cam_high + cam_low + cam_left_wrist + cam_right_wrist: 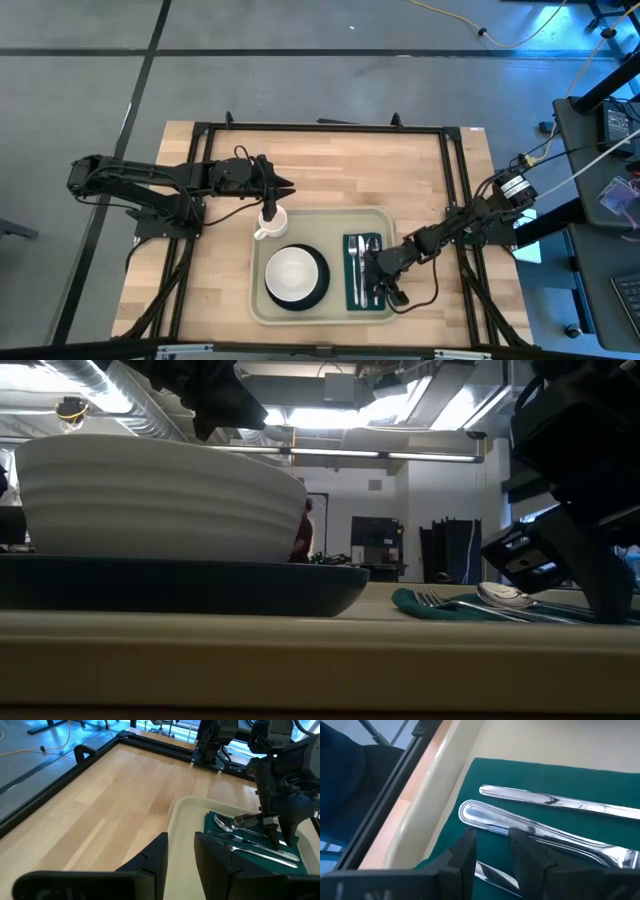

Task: Set up tray
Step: Put the silver knife on the green napkin between the silver fork and spoon

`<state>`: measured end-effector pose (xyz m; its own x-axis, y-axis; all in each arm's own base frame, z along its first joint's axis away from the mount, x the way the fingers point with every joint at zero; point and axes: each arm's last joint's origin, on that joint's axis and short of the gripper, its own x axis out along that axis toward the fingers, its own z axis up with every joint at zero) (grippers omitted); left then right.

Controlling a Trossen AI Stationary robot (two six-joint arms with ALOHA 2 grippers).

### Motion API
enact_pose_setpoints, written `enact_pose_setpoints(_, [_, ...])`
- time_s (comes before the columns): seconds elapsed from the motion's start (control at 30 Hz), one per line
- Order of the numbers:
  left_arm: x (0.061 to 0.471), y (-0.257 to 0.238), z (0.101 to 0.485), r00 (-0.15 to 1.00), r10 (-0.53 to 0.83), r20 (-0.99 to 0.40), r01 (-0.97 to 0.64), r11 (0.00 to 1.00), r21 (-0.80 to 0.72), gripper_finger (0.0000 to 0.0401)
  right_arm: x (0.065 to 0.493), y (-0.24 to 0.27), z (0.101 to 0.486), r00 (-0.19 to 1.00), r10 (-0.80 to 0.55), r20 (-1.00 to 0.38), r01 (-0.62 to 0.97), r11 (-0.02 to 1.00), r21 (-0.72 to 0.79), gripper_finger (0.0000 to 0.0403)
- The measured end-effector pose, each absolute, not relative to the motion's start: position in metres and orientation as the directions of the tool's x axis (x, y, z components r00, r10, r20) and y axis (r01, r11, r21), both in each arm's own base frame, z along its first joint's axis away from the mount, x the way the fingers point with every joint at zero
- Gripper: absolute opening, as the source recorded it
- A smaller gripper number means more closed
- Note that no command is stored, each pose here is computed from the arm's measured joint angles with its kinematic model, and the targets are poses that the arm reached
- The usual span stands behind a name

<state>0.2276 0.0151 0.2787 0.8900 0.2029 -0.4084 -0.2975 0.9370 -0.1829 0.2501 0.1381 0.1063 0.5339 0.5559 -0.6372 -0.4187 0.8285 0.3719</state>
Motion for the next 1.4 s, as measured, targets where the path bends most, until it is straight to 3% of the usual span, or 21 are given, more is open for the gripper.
enact_pose_setpoints(0.37, [0.228, 0.015, 0.279, 0.89, 0.203, -0.408, -0.298, 0.937, -0.183, 0.0088, 0.256, 0.142, 0.117, 0.579, 0.619, -0.53, -0.455, 0.785, 0.419, 0.0116])
enact_pose_setpoints(1.4, [0.228, 0.015, 0.279, 0.89, 0.203, -0.409, -0.299, 0.936, -0.185, 0.0088, 0.262, 0.143, 0.108, 0.607, 0.572, -0.552, -0.429, 0.821, 0.377, 0.0116])
